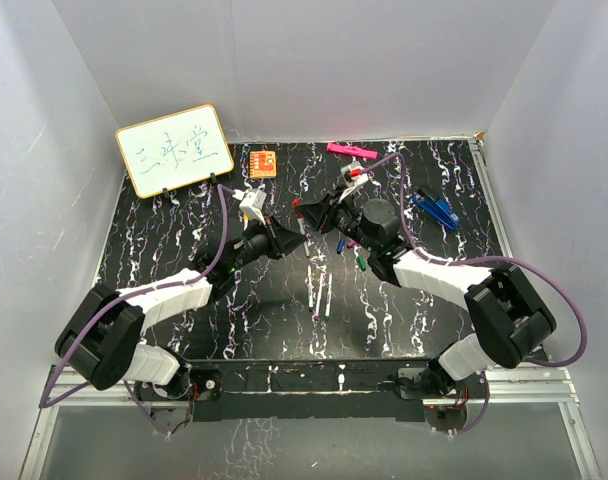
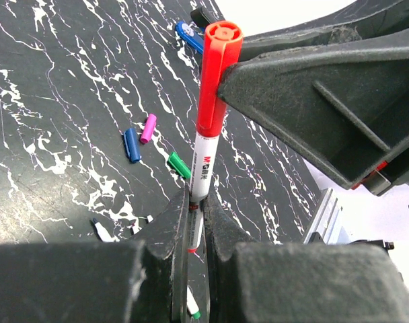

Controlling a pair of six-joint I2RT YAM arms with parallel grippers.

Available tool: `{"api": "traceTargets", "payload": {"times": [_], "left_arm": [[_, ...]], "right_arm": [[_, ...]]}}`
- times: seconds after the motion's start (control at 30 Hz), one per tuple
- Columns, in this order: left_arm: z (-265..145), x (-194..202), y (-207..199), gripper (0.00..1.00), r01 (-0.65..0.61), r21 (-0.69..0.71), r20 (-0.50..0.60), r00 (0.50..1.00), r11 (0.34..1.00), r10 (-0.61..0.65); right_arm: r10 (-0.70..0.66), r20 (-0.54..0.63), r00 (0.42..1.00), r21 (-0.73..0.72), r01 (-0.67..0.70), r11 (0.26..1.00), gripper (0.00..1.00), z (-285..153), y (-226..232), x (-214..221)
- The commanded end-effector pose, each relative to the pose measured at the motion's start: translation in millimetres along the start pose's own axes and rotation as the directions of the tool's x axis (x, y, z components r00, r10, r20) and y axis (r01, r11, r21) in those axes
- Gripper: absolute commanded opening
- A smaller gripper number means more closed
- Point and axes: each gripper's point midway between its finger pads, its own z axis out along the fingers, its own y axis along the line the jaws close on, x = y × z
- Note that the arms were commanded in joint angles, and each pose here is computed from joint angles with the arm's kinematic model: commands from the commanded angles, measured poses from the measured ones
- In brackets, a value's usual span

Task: Insert the pens into the pen caps

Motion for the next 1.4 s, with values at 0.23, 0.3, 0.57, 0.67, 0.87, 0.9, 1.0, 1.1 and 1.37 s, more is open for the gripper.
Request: {"api": "traceTargets", "payload": {"times": [0.23, 0.3, 0.57, 0.67, 0.87, 0.9, 1.0, 1.1, 1.37], "left_arm": [[-16, -113, -22, 0.0, -0.068, 0.017, 0.362, 0.931, 0.998, 0.057], [-17, -115, -22, 0.0, -0.067, 0.016, 0.369, 0.928, 0.998, 0.057], [-18, -109, -13, 0.0, -0.076, -0.016, 0.341, 0.937, 0.997, 0.077], [-20, -104, -5, 0.0, -0.095, -0.065, 0.317, 0.942, 0.993, 0.111], [-37, -97, 16, 0.0, -0.133, -0.198, 0.275, 0.944, 0.971, 0.185], [-41, -97, 17, 0.0, -0.146, -0.216, 0.267, 0.942, 0.965, 0.203], [-53, -94, 22, 0.0, -0.195, -0.268, 0.23, 0.938, 0.944, 0.259], [-59, -90, 21, 0.0, -0.272, -0.275, 0.171, 0.93, 0.922, 0.325], [-47, -48, 9, 0.0, -0.315, -0.106, -0.005, 0.949, 0.943, 0.316]], "right_arm": [[0.024, -0.281, 0.959, 0.022, -0.019, 1.0, 0.0, -12, 1, 86], [0.021, -0.29, 0.957, 0.022, -0.016, 1.0, 0.0, -13, 1, 90], [0.019, -0.238, 0.971, 0.07, -0.002, 0.998, 0.0, -14, -3, 78], [-0.002, -0.207, 0.978, 0.105, 0.024, 0.994, 0.0, -11, -7, 64], [-0.093, -0.14, 0.986, 0.161, 0.115, 0.98, 0.16, -11, -11, 27], [-0.112, -0.127, 0.986, 0.171, 0.133, 0.976, 0.2, -12, -11, 19], [-0.158, -0.079, 0.984, 0.202, 0.171, 0.964, 0.35, -17, -10, -5], [-0.184, -0.023, 0.983, 0.207, 0.185, 0.961, 0.5, -20, -3, -31], [-0.172, 0.144, 0.974, 0.044, 0.168, 0.985, 0.6, -8, 44, -88]]}}
